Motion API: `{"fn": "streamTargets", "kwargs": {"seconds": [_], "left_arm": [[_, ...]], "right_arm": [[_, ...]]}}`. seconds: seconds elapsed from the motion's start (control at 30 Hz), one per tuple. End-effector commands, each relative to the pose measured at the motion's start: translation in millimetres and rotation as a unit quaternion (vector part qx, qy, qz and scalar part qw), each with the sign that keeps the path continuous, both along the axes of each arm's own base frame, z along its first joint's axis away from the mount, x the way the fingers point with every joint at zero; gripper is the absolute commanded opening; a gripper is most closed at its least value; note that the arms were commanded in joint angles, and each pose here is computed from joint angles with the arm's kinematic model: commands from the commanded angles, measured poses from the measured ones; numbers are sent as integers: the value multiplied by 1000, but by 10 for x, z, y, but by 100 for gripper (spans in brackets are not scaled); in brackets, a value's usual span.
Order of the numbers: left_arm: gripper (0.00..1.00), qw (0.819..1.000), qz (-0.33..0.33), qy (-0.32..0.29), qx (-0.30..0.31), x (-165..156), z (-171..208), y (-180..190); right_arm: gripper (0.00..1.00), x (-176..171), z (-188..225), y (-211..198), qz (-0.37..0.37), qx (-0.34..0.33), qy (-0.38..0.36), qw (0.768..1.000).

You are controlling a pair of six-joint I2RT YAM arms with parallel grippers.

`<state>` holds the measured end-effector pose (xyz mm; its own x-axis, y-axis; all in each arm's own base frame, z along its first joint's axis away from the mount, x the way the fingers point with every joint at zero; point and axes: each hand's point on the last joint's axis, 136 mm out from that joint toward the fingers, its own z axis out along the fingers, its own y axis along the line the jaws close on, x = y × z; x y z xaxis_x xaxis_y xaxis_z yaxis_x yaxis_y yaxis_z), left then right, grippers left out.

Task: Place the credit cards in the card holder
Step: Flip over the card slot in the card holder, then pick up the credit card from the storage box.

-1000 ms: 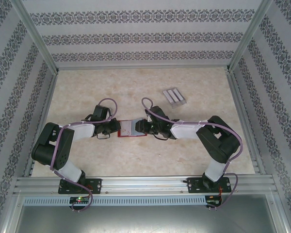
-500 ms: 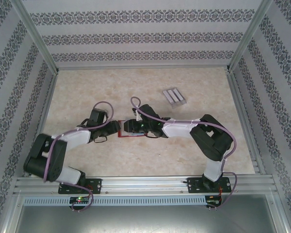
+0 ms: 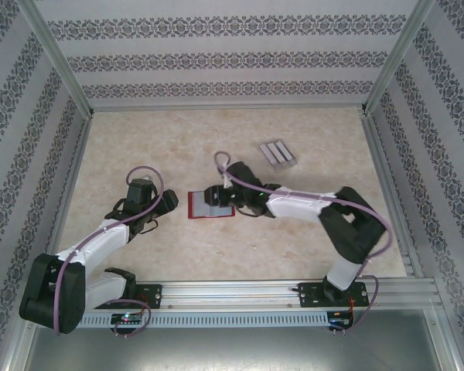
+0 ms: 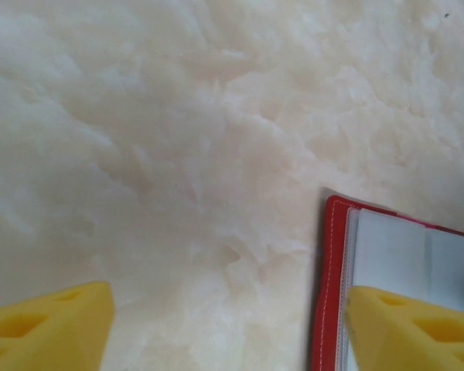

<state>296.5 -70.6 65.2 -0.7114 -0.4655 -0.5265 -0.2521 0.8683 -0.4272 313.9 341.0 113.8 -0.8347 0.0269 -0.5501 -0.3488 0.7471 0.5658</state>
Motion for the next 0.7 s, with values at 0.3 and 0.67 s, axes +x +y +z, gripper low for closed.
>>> {"fn": "streamTargets", "kwargs": {"seconds": [0.3, 0.67], "left_arm": [[100, 999, -36, 11, 16, 16, -74, -93], [100, 997, -70, 15, 17, 53, -115, -231]], "right_arm": [[64, 948, 299, -1531, -83, -362, -139, 918], [98, 1273, 18, -1862, -24, -373, -50, 926]]}}
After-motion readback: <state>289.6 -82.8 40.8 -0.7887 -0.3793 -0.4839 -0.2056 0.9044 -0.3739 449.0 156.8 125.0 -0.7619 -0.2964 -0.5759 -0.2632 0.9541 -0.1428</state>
